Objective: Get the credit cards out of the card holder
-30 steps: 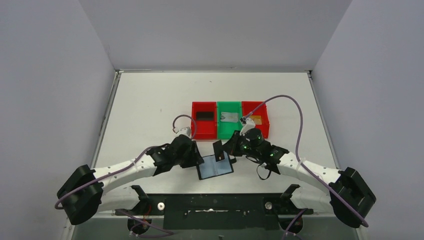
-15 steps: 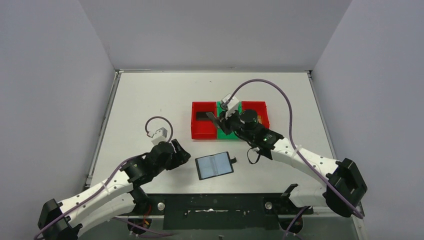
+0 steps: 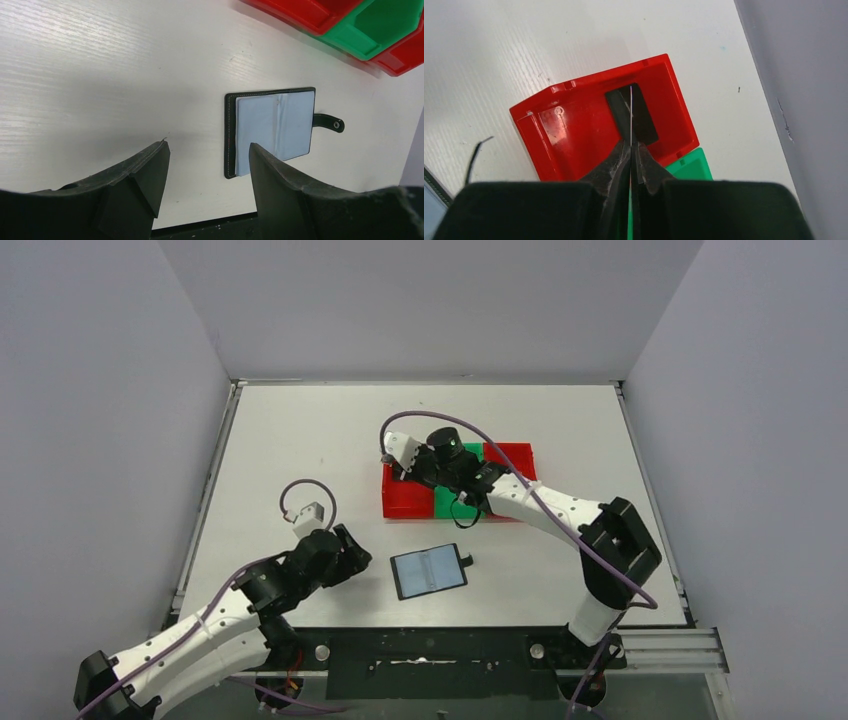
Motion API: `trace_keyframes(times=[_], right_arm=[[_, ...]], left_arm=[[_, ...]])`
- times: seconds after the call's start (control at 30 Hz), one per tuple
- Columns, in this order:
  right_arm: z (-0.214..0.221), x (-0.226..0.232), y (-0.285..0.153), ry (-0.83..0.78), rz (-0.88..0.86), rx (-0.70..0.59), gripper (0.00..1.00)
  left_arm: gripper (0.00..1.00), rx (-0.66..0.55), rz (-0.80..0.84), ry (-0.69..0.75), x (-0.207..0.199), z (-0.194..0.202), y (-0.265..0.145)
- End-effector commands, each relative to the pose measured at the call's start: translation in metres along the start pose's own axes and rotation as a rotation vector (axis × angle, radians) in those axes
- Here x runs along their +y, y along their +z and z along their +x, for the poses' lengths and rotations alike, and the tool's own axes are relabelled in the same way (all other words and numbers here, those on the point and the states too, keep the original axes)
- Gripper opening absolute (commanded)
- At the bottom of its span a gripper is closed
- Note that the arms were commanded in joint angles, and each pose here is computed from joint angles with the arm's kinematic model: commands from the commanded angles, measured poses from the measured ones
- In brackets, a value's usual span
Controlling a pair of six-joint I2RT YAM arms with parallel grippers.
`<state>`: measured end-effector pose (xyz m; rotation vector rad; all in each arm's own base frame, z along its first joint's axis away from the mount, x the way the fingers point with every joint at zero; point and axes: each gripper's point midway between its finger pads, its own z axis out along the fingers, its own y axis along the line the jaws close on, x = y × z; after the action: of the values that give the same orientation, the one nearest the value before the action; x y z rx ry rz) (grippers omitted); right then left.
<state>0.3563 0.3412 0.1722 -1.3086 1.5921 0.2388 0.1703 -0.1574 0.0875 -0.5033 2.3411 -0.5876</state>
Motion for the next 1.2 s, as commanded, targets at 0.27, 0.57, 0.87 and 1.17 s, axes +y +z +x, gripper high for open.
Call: trace_keyframes(times=[0.27,0.57,0.87,1.17], right_arm=[[0.012,-0.005,0.033,-0.304,-0.088,0.107,0.0],[0.035,-0.015,0.068,-0.378,-0.028,0.184,0.0],[0.054,-0.028,0.092,-0.424,0.068,0.221,0.0],[0.072,-0.022,0.101,-0.442,0.044,0.229,0.13]], left_arm=[[0.59,-0.03,-0.011,0.011,0.004,-0.009,-0.007],[0.6,-0.05,-0.004,0.002,0.005,-0.014,-0.011],[0.6,-0.065,0.002,-0.005,0.003,-0.019,-0.014],[0.59,-0.069,0.0,-0.012,0.006,-0.018,-0.014]])
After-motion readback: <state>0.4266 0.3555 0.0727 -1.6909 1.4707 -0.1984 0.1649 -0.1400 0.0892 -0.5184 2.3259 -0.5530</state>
